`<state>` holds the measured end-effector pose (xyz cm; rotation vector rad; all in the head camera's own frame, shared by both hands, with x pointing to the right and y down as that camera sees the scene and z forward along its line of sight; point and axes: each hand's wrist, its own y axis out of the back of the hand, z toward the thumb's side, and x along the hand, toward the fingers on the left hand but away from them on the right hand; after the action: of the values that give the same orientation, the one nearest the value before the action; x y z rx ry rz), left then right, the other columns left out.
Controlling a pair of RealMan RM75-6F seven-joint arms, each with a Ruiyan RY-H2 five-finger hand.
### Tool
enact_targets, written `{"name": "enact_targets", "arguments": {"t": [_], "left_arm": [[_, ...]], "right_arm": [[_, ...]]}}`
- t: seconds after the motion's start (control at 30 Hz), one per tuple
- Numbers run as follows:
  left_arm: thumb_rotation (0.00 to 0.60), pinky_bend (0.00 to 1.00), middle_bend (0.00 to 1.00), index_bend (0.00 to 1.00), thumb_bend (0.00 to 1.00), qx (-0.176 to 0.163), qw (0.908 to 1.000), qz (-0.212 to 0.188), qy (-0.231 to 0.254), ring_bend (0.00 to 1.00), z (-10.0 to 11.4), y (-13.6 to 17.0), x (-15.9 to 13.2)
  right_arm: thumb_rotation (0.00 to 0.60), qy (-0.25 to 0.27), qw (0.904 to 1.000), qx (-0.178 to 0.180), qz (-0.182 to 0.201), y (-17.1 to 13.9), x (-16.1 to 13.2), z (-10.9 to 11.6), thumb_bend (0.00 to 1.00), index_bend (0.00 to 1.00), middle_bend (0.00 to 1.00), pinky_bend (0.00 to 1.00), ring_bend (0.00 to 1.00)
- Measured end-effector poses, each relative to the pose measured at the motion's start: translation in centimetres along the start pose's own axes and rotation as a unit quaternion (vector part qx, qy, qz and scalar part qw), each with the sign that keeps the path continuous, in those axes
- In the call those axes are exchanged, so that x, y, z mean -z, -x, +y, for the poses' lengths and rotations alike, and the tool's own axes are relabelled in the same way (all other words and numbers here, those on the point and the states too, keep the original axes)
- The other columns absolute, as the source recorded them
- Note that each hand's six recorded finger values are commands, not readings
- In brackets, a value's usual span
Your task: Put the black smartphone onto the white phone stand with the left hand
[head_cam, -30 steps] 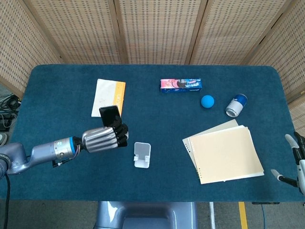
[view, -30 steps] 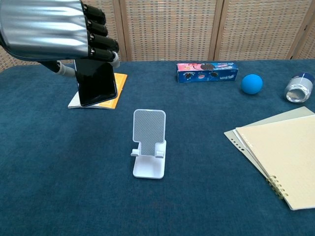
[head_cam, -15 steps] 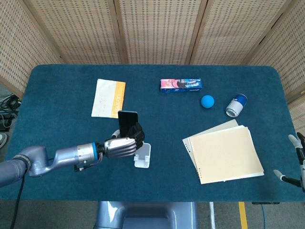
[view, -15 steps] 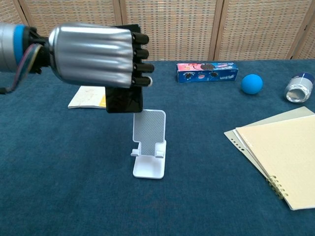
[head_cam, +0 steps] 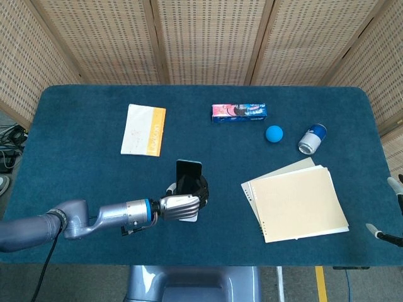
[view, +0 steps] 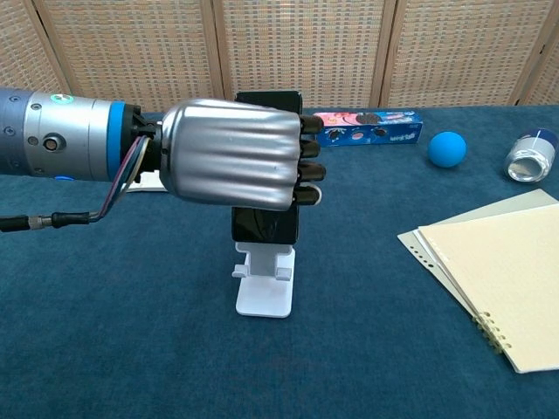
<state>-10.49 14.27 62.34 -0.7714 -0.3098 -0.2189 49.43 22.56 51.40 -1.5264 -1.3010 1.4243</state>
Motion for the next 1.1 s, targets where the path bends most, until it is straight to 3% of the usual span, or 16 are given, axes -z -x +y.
{"name": "enact_targets", "arguments": {"t": [0.87,1.0,1.1], "left_arm": [[0.600,0.29,0.39,0.46,0.04,0.003,0.9986,-0.040,-0.034,0.41,0.9,-1.6,-3.1],[0.600,0.27,0.35,0.39,0.04,0.004,0.9987,-0.041,-0.032,0.37,0.9,-1.6,-3.5],[0.600,0.25,0.22,0.22,0.02,0.004,0.9987,-0.042,-0.029,0.29,0.9,-1.6,-3.8]], "right_arm": [[0.600,0.004,1.0000,-0.005,-0.003,0.0,0.2,0.0,0.00,0.00,0.00,0.00,0.00],[0.600,0.005,1.0000,-0.004,-0.003,-0.1,0.3,0.1,0.00,0.00,0.00,0.00,0.00],[0.600,0.005,1.0000,-0.005,-0.003,-0.1,0.3,0.1,0.00,0.00,0.00,0.00,0.00]]}}
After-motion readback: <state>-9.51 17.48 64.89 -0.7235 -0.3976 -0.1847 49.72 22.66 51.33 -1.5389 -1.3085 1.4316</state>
